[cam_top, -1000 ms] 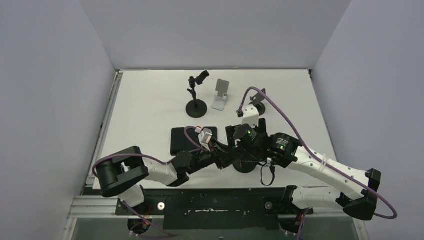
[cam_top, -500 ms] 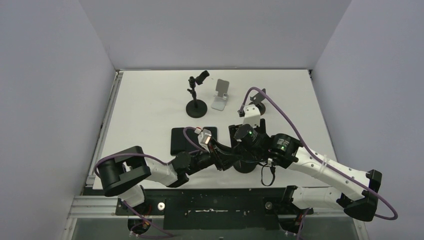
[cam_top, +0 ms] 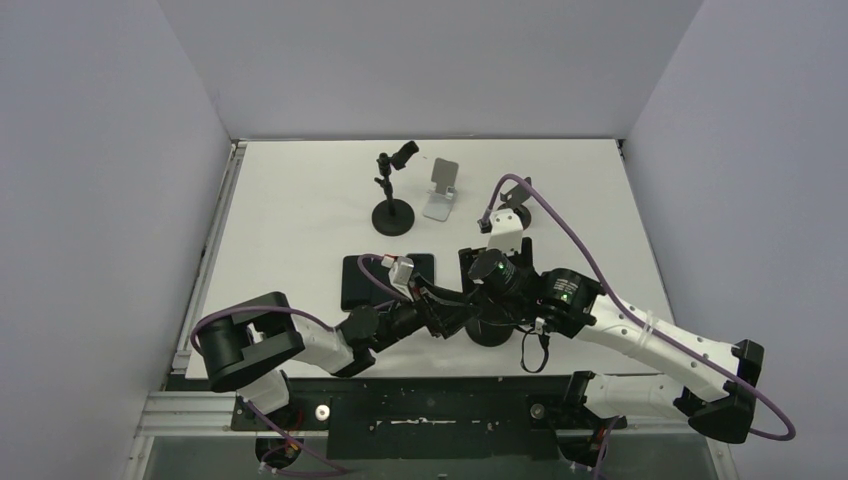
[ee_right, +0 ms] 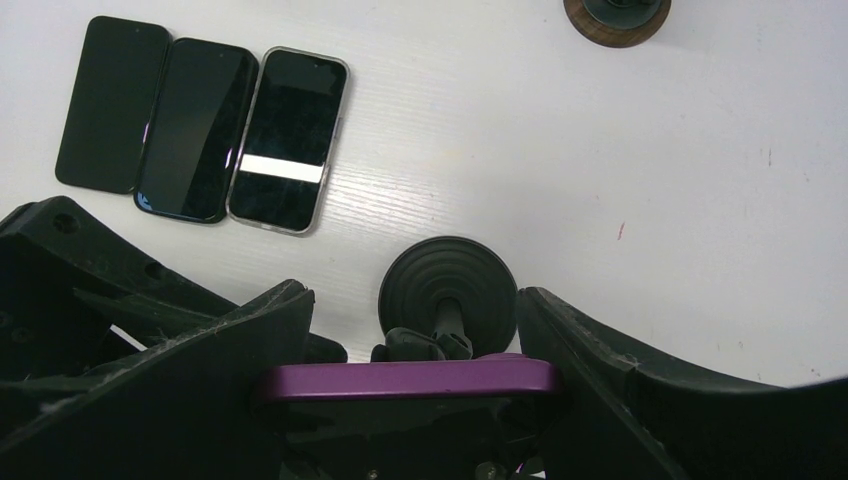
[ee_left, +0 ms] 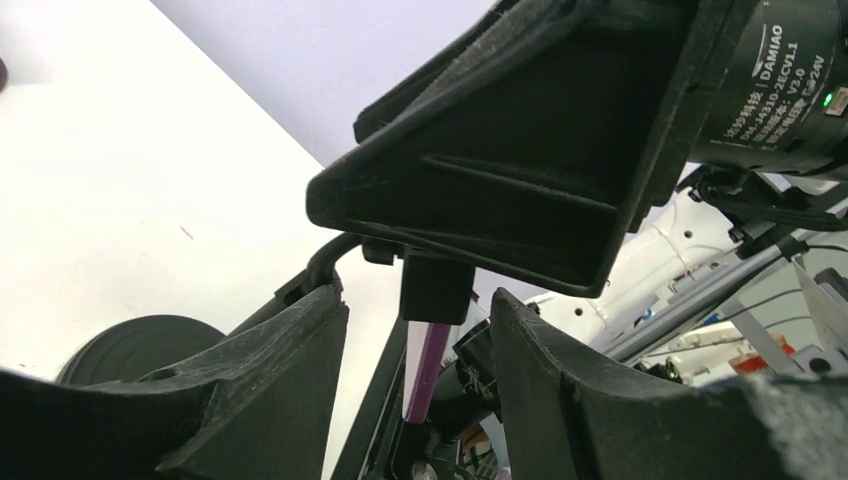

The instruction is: Remove the phone from the phone stand

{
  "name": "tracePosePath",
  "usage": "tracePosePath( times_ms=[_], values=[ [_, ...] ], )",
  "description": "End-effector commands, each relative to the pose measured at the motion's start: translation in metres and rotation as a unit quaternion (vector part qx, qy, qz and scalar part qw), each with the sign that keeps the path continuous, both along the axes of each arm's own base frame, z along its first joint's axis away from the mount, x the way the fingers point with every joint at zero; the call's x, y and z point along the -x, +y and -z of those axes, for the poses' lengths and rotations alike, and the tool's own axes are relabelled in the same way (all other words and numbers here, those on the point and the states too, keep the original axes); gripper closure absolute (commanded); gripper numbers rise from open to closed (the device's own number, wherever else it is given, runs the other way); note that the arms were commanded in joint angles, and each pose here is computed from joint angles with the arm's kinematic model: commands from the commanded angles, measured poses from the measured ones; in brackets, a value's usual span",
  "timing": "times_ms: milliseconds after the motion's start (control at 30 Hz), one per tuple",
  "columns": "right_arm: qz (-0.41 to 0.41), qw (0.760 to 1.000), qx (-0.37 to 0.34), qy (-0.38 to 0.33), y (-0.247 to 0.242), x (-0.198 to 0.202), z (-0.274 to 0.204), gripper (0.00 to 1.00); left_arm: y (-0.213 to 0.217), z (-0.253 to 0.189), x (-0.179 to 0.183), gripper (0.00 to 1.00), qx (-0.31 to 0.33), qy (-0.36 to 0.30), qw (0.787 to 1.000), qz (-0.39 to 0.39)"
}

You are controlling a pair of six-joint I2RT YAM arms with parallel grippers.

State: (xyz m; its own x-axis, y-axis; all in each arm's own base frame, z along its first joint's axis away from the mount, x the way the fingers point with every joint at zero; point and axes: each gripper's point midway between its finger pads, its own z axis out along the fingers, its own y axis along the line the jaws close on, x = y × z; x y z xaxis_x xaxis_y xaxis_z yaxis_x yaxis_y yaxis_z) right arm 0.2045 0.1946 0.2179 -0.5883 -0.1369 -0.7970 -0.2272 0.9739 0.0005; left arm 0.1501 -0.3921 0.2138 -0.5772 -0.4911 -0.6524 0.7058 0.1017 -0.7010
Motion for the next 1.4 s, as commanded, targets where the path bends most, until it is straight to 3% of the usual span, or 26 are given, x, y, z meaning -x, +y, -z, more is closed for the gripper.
tracePosePath(
  times_ms=[0,667,767,867,900,967,1133,1367],
  values=[
    [0.004,1.000,-0.024,0.012,0.005,0.004,0.006,0.60,0.012,-0.037,-0.008,0.49,0.076,-0.011,0.997,-0.028],
    [0.004,1.000,-0.025,0.019,0.007,0.005,0.013,0.59,0.005,-0.049,-0.011,0.52,0.084,-0.010,0.996,-0.027],
    [0.004,0.999,-0.026,0.019,0.007,0.005,0.013,0.60,0.005,-0.048,-0.011,0.63,0.083,-0.011,0.996,-0.026],
    [0.004,0.999,-0.026,0.020,0.007,0.006,0.015,0.61,0.005,-0.049,-0.009,0.92,0.087,-0.014,0.996,-0.021],
    [0.005,0.999,-0.027,0.021,0.007,0.006,0.015,0.63,0.006,-0.048,-0.009,1.00,0.090,-0.013,0.996,-0.022],
    [0.008,0.999,-0.036,0.022,0.007,0.007,0.017,0.69,0.010,-0.045,-0.010,1.00,0.100,-0.002,0.995,-0.025],
    [0.012,0.996,-0.086,0.018,0.011,0.010,0.021,1.00,0.013,-0.036,-0.015,1.00,0.118,0.032,0.992,-0.023],
    [0.016,0.988,-0.149,0.027,0.016,0.017,0.030,1.00,0.016,-0.035,-0.021,1.00,0.120,0.037,0.992,-0.027]
  ],
)
